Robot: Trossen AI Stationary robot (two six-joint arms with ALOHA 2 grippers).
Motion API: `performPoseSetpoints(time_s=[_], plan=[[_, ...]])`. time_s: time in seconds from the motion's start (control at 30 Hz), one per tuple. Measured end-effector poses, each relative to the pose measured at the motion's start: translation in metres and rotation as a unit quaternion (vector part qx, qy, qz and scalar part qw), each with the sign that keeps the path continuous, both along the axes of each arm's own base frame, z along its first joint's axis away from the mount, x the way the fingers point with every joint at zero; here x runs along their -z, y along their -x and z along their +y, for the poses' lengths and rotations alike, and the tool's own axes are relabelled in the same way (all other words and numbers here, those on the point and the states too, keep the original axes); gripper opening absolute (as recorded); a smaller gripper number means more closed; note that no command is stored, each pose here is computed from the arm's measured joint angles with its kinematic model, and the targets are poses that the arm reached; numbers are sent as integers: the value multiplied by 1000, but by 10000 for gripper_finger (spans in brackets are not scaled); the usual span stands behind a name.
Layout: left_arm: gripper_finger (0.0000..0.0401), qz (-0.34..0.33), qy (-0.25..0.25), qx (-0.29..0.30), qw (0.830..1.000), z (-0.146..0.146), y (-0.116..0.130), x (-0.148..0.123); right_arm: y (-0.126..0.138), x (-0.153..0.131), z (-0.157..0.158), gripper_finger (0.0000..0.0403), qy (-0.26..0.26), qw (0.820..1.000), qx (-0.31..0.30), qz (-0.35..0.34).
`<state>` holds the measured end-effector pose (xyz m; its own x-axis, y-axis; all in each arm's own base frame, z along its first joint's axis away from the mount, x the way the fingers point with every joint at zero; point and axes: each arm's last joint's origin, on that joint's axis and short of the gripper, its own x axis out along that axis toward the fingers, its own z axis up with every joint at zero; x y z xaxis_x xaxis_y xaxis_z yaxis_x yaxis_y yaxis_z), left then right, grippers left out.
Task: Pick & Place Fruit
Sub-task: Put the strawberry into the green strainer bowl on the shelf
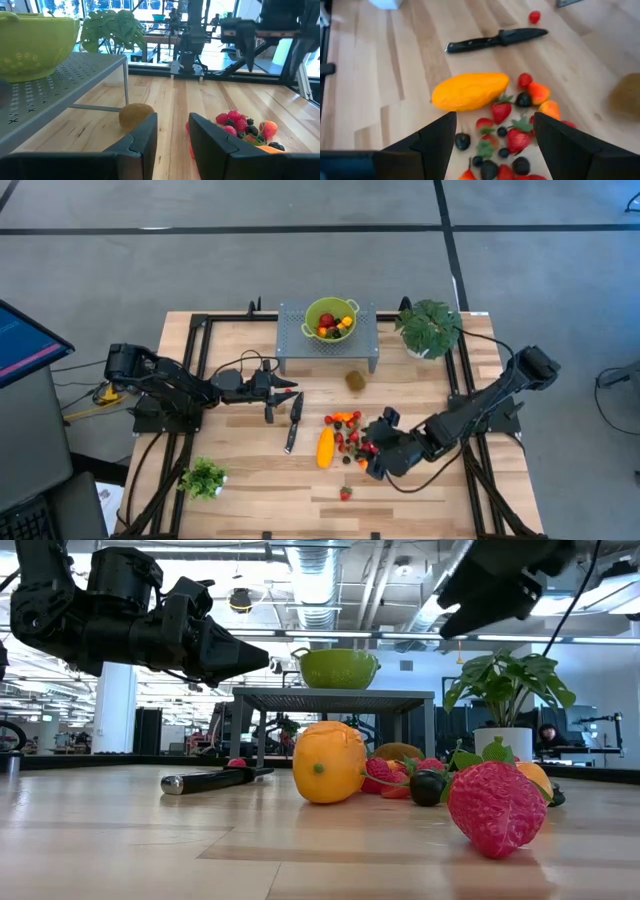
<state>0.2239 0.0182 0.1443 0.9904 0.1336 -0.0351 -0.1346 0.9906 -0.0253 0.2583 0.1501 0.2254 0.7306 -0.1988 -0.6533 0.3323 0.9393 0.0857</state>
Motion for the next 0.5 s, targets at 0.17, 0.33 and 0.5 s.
performPoseSetpoints(time_s=[0.17, 0.33, 0.5], plan=[[106, 0, 0, 0, 1000, 0, 0, 0, 13, 17, 13, 260, -8, 999, -29, -10], [106, 0, 0, 0, 1000, 0, 0, 0, 24, 37, 18, 260, -17, 998, -44, -31], [106, 0, 0, 1, 1000, 0, 0, 0, 30, 50, 15, 260, -13, 998, -49, -46]])
